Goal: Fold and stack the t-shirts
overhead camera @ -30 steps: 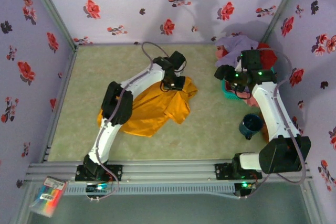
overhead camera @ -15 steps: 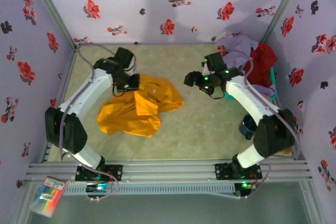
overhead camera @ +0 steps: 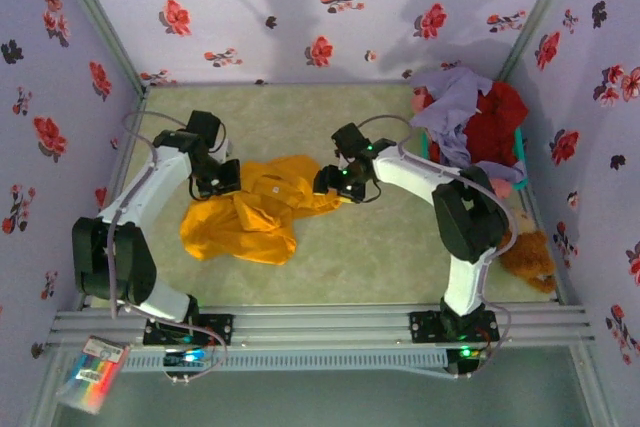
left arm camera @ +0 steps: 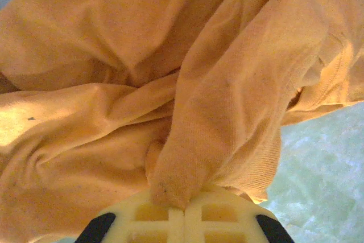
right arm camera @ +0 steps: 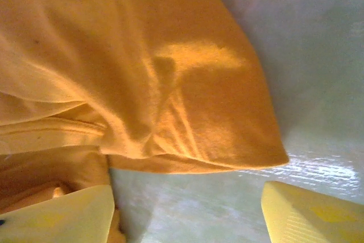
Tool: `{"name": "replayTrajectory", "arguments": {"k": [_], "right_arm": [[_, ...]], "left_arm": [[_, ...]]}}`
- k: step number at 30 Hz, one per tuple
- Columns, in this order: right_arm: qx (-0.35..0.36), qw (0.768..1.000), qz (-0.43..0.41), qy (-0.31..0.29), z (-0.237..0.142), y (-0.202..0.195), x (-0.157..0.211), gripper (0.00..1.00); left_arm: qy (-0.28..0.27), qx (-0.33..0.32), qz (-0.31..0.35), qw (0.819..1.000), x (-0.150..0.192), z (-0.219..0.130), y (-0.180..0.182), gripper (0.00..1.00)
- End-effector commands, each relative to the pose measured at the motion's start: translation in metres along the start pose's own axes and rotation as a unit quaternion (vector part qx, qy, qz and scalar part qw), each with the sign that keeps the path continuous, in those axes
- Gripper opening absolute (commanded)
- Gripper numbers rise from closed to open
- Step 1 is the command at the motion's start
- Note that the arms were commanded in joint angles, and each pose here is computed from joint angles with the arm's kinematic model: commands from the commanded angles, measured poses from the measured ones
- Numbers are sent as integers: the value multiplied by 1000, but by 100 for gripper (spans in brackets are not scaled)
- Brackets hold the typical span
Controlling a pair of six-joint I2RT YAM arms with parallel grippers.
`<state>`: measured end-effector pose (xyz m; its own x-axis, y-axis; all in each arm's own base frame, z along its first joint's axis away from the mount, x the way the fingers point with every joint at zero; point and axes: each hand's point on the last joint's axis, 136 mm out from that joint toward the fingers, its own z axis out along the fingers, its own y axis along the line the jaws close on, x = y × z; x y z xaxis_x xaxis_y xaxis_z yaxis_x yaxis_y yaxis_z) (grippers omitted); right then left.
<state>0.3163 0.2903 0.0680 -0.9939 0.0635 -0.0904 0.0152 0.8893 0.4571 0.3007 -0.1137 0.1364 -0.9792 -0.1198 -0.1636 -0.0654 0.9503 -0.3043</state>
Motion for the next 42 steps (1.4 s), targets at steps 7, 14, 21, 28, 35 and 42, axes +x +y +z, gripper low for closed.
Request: {"name": "replayTrajectory", "arguments": {"k": [7,14,21,28,35,42], "right_arm": [[56,998,-12,-4,21,-21,-19,59],[46,999,-11,6,27,-20,-22,29],[63,994,-21,-89,-70,-18,-59,0],[-28,960,-20,-277,-251,25,-97,0],[-34,898,-76,-432,-399,62,-91,0],[-46,895,-134,-424,-380,110,-87,0]], "left_arm": [[-10,17,7,1000,2,-12,-2,0],[-23,21,7,999,-3,-19,-5,0],[-58,29,35,997,-21,-56,-30,0],[-135,68,84,985,-53,-131,-74,0],[-209,137,125,960,-61,-210,-141,0],[-161,91,71,980,-29,-180,-98,0]]}}
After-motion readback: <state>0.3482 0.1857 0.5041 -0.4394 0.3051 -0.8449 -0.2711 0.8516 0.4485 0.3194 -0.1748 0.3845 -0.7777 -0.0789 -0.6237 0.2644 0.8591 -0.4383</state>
